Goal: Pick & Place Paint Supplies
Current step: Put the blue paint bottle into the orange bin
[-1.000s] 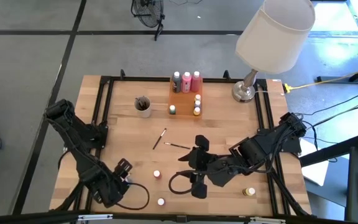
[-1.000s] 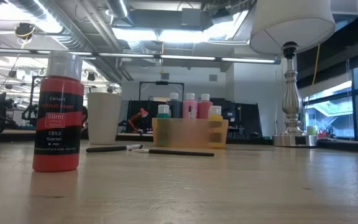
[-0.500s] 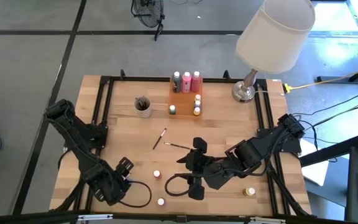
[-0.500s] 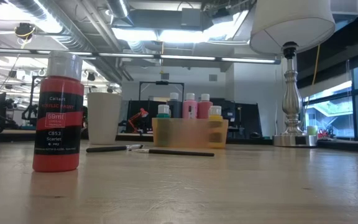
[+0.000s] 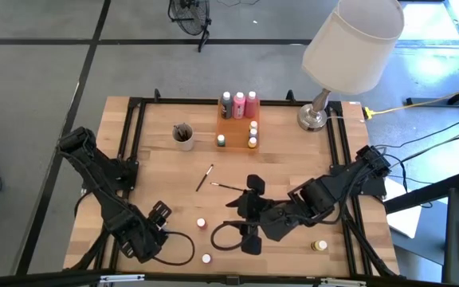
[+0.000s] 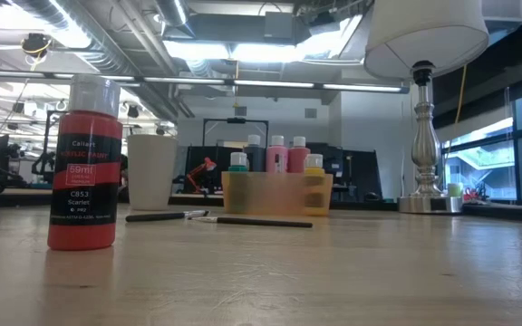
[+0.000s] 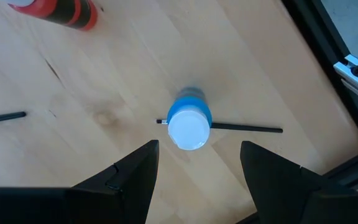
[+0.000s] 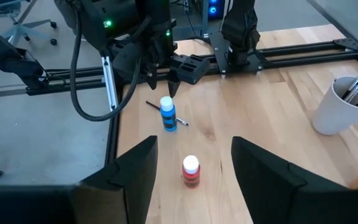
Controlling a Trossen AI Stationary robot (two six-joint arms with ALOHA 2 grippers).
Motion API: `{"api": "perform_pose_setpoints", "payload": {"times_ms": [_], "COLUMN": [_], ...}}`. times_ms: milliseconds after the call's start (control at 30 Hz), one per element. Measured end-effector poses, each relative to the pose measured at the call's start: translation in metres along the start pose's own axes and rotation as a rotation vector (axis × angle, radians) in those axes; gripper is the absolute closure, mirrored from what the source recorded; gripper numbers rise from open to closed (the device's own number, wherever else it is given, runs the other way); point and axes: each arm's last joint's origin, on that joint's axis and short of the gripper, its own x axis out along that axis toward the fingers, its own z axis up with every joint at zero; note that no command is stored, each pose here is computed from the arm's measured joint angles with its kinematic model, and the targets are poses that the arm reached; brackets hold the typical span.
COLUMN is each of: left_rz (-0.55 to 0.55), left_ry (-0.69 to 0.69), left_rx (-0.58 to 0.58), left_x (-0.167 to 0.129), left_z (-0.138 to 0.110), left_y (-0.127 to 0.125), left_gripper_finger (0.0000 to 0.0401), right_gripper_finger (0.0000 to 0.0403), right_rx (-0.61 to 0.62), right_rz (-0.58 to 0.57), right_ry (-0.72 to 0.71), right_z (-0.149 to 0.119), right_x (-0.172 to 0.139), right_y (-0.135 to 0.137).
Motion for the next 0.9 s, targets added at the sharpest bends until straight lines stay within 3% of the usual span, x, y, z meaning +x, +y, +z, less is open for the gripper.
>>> {"api": "perform_pose_setpoints", "payload": {"times_ms": [767,900], "left_rz": [-0.007,-0.020], "left_ry": [-0.084,-0.078], "left_rx": [-0.035,0.018], "left_x": [0.009,0.009], "left_z": [-0.009,-0.009], "left_y": [0.002,0.001], "left_gripper_finger": [0.0178,0.0178], "right_gripper_finger": [0.0195,0.0195], "right_rx": [0.003,0.007], "right_rz": [-0.012,-0.018], "right_ry": [-0.003,-0.004], "right_z": [0.002,0.003], "right_x": [0.002,0.003], "right_y": [-0.004,-0.006]}}
